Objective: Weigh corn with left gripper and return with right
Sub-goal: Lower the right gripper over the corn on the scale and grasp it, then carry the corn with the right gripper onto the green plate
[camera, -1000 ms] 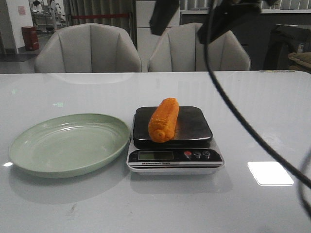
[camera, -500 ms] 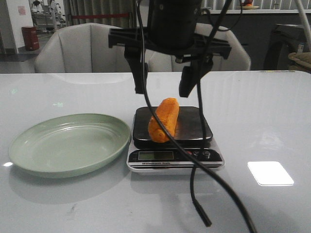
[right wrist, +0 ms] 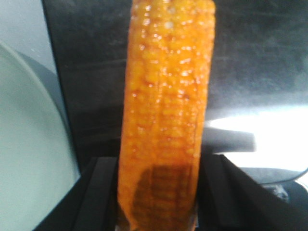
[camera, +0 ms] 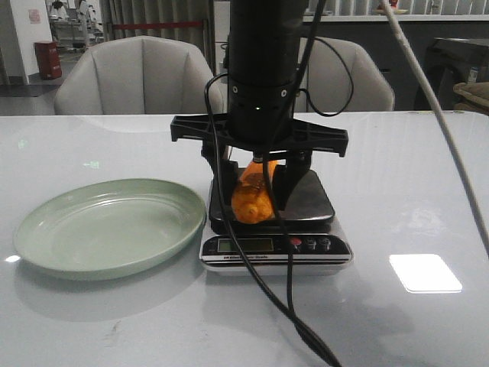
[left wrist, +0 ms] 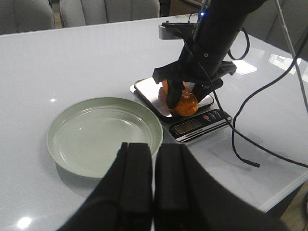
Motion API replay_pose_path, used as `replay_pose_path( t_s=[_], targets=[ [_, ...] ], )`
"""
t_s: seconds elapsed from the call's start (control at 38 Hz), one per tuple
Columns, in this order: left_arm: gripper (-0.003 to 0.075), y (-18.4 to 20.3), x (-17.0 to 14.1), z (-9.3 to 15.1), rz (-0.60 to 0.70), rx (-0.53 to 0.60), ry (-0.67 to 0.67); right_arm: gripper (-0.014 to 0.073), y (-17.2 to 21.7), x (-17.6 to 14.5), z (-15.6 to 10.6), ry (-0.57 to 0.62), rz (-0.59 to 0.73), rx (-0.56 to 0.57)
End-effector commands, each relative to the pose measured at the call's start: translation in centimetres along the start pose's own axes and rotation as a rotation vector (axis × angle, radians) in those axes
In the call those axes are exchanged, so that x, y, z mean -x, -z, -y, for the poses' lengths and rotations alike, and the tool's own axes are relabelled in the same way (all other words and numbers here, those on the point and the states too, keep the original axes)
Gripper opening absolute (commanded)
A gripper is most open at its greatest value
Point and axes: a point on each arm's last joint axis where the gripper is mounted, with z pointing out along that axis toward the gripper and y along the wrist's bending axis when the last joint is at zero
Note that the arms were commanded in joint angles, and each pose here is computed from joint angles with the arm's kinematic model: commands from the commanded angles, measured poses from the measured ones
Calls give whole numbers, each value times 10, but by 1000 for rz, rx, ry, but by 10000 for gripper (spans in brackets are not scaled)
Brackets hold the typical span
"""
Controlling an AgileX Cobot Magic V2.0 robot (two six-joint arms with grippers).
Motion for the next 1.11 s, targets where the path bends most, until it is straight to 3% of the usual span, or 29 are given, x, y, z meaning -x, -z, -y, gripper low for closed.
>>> replay_pose_path(
  t_s=[0.0,0.26,0.55,0.63,0.84,1.08],
  targets=[
    [114,3,14,2,86,-8,-3,222,39,14,-13,0,104,110],
    [114,3,14,2,86,-8,-3,197,75,-7,-63,125,157,306],
    [114,3,14,2,86,-8,-3,206,44,-42,-100,209,142,384],
    [114,3,14,2,86,-8,-3,273,33,-48,-106,219,135,390],
    [114,3,14,2,86,-8,-3,583,28,-50,-110,225,142,403],
    [114,3,14,2,86,-8,-3,595,62,-33,-92,214,172,386]
  ],
)
